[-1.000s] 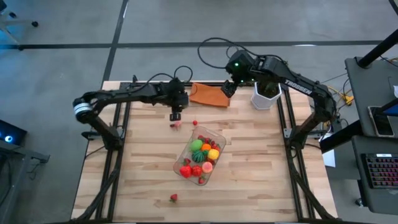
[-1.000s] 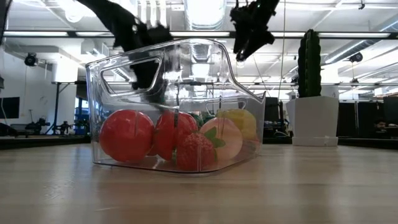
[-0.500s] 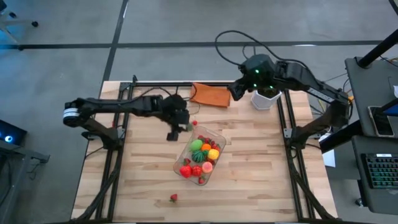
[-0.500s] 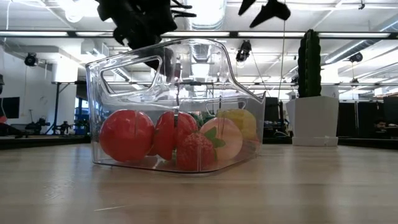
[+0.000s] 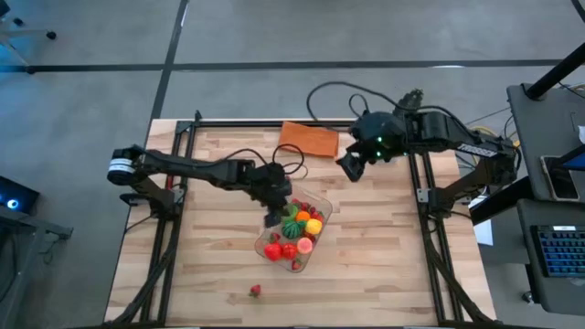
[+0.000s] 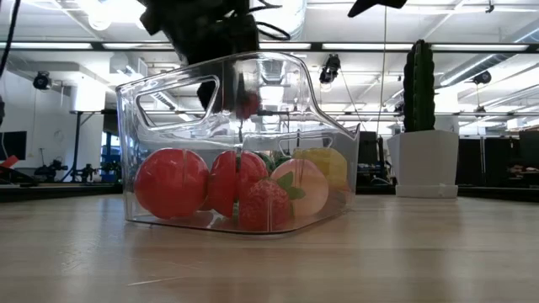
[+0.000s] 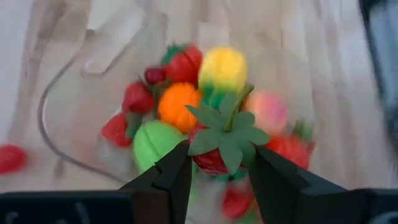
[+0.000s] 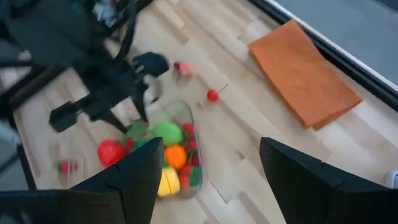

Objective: Pick and placing Produce into tupperware
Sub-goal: Put the top strawberry into the transparent bin, then put the top right cherry into the transparent bin

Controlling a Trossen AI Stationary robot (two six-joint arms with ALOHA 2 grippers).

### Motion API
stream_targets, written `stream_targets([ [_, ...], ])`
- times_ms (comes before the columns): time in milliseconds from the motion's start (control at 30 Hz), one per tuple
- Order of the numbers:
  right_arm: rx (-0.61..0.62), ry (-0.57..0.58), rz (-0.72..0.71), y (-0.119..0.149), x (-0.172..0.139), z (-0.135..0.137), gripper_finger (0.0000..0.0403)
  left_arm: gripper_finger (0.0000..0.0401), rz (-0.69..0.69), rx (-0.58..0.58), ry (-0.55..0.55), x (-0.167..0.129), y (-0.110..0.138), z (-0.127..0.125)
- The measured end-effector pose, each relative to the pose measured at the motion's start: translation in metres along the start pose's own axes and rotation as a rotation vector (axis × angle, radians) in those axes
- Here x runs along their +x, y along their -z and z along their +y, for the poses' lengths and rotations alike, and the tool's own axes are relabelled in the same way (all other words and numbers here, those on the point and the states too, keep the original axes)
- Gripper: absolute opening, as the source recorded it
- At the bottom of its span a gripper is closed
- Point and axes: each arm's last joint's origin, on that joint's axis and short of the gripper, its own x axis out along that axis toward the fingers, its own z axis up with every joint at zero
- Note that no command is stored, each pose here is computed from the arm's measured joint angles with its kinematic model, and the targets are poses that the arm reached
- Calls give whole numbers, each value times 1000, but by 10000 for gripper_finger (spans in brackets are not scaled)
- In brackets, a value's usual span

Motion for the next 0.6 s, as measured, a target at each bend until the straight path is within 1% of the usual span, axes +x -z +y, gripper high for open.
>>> stream_targets([
  [100,-69,-9,22,6,-1,5,258,145,-99,-201,10,13,-9,-2],
  [133,-88,-10,30,7,-2,6,258,156,-109,-234,10,19,-9,-4],
  [233,-133,-11,42,9,-2,8,258,199,-116,-264,-40,29,-12,-13],
  [300,-156,-11,43,10,-2,8,258,230,-114,-338,-52,32,-12,-16],
  [367,-168,-9,45,10,-2,7,258,255,-111,-432,-27,32,-12,-17],
  [467,-176,-8,45,10,-2,7,258,272,-73,-532,-3,25,-9,-22],
  [600,-176,18,37,9,0,7,258,275,-30,-659,-8,-4,-2,-37],
])
